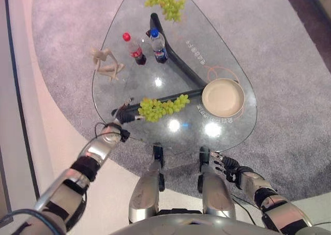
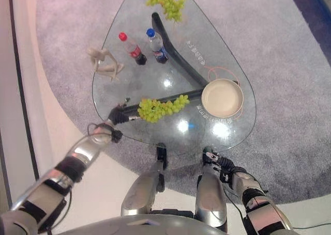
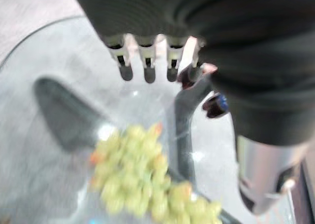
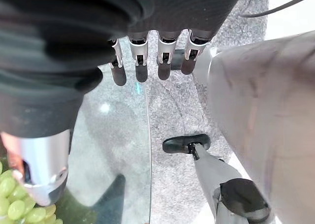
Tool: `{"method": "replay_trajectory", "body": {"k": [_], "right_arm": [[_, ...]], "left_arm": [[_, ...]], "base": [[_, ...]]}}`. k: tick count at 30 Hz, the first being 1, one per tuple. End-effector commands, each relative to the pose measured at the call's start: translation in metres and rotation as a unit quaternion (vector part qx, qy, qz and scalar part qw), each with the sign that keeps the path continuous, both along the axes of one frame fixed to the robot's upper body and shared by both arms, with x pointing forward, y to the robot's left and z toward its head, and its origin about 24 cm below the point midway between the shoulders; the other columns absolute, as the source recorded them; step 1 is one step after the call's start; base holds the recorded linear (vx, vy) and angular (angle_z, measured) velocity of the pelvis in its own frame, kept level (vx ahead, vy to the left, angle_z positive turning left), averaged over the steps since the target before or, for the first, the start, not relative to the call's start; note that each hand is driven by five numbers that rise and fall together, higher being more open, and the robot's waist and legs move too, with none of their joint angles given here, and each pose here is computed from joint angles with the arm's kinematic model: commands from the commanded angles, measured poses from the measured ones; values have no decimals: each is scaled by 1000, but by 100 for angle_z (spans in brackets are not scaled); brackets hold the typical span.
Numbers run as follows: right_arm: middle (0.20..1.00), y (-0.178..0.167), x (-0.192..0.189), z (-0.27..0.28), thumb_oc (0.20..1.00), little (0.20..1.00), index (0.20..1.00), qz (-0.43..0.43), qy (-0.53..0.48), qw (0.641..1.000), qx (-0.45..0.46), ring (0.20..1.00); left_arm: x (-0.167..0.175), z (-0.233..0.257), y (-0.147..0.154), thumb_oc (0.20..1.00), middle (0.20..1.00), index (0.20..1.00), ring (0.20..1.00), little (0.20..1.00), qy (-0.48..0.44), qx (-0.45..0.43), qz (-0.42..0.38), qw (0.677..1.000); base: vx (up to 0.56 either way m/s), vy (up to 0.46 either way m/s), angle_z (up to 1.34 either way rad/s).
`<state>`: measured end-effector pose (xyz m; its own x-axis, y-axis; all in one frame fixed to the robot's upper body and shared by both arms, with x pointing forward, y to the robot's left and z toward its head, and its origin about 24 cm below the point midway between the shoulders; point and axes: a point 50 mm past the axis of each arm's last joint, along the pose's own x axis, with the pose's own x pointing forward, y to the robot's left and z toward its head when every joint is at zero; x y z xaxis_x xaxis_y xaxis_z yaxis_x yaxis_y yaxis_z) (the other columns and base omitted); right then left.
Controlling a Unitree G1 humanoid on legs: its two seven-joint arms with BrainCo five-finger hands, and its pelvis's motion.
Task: Pick up fruits into the plate
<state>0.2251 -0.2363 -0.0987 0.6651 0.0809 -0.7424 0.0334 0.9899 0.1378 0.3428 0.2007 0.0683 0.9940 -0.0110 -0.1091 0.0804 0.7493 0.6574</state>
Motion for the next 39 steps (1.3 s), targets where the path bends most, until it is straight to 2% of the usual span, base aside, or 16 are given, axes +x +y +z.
{"method": "replay_trajectory", "body": {"k": [1, 7, 12, 26, 39], "right_arm": [[1000, 4, 4, 4, 1000, 1000, 1000, 14, -15, 1000, 19, 1000], [1000, 20, 21, 14, 1000, 1000, 1000, 39, -45, 997, 42, 1000], [1000, 37, 32, 22, 1000, 1000, 1000, 51, -72, 994, 68, 1000], [1000, 60, 49, 38, 1000, 1000, 1000, 62, -117, 984, 122, 1000], [1000, 76, 55, 54, 1000, 1000, 1000, 63, -160, 968, 185, 1000]], "left_arm": [[20, 41, 2, 1000, 1000, 1000, 1000, 1000, -64, 77, 13, 995], [44, 76, 7, 1000, 1000, 1000, 1000, 1000, -87, 231, 64, 967], [53, 78, 7, 1000, 1000, 1000, 1000, 1000, -68, 277, 83, 955], [60, 60, 3, 1000, 1000, 1000, 1000, 1000, 22, 317, 101, 943], [57, 60, 22, 1000, 1000, 1000, 1000, 1000, 3, 326, 182, 928]], "base": [[-18, -14, -7], [-11, -35, -9], [-25, -35, -14], [-11, -11, -5], [-9, 1, -3]]}}
